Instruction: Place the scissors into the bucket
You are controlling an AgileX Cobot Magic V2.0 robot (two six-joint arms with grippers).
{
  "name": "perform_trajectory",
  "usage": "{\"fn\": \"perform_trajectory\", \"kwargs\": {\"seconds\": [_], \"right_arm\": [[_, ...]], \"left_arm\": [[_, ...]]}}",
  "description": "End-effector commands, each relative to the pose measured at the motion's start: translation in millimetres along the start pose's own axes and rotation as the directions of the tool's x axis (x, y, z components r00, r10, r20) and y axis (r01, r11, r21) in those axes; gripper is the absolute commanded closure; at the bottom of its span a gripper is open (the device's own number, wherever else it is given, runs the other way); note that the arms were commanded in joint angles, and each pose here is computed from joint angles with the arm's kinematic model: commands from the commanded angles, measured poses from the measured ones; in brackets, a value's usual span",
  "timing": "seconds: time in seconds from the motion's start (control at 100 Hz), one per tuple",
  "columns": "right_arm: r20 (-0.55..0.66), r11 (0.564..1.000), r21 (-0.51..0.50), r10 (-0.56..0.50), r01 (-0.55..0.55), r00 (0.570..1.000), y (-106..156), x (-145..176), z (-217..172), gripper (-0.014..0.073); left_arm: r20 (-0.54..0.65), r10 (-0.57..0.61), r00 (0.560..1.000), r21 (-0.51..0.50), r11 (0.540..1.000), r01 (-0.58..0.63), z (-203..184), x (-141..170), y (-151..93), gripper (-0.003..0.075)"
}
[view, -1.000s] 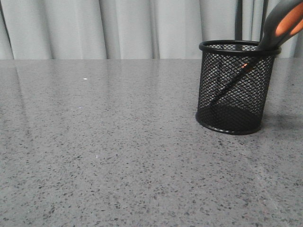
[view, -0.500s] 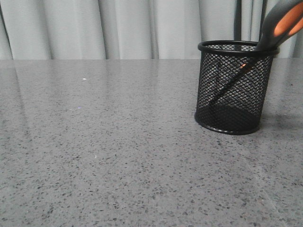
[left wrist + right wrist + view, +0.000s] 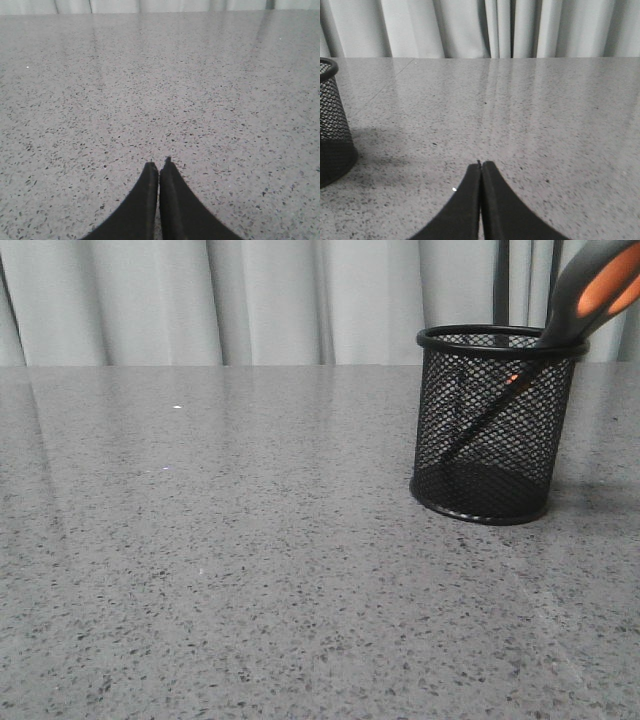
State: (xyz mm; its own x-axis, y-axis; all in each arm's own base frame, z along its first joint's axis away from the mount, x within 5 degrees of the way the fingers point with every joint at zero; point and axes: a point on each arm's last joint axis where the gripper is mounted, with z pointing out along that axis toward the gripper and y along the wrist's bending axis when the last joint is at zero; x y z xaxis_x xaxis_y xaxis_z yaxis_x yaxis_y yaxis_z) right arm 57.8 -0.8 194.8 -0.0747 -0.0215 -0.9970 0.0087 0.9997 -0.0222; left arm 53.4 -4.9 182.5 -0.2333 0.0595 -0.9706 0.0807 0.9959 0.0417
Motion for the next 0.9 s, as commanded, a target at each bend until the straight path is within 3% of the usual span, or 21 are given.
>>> {"fn": "perform_trajectory", "kwargs": {"seconds": [0.0,0.11,0.89], "right_arm": [[-0.007,1.0,0.026,-0.007,0.007,1.0,-1.5,5.2,-2.9,0.0647],[-0.139,0.999,0.033,-0.003,0.007,0.99,-2.2,17.0,-3.4,0.0647],[-0.135,0.999,0.033,-0.004,0.009,0.991,-2.1,16.6,-3.4,0.0646]], "left_arm": [[0.045,-0.022,0.999,-0.005,1.0,0.022,2.5,7.6,0.0,0.074],[0.049,-0.022,0.999,-0.005,1.0,0.022,2.5,7.2,0.0,0.074],[0.049,-0.022,0.999,-0.005,1.0,0.022,2.5,7.2,0.0,0.074]]}}
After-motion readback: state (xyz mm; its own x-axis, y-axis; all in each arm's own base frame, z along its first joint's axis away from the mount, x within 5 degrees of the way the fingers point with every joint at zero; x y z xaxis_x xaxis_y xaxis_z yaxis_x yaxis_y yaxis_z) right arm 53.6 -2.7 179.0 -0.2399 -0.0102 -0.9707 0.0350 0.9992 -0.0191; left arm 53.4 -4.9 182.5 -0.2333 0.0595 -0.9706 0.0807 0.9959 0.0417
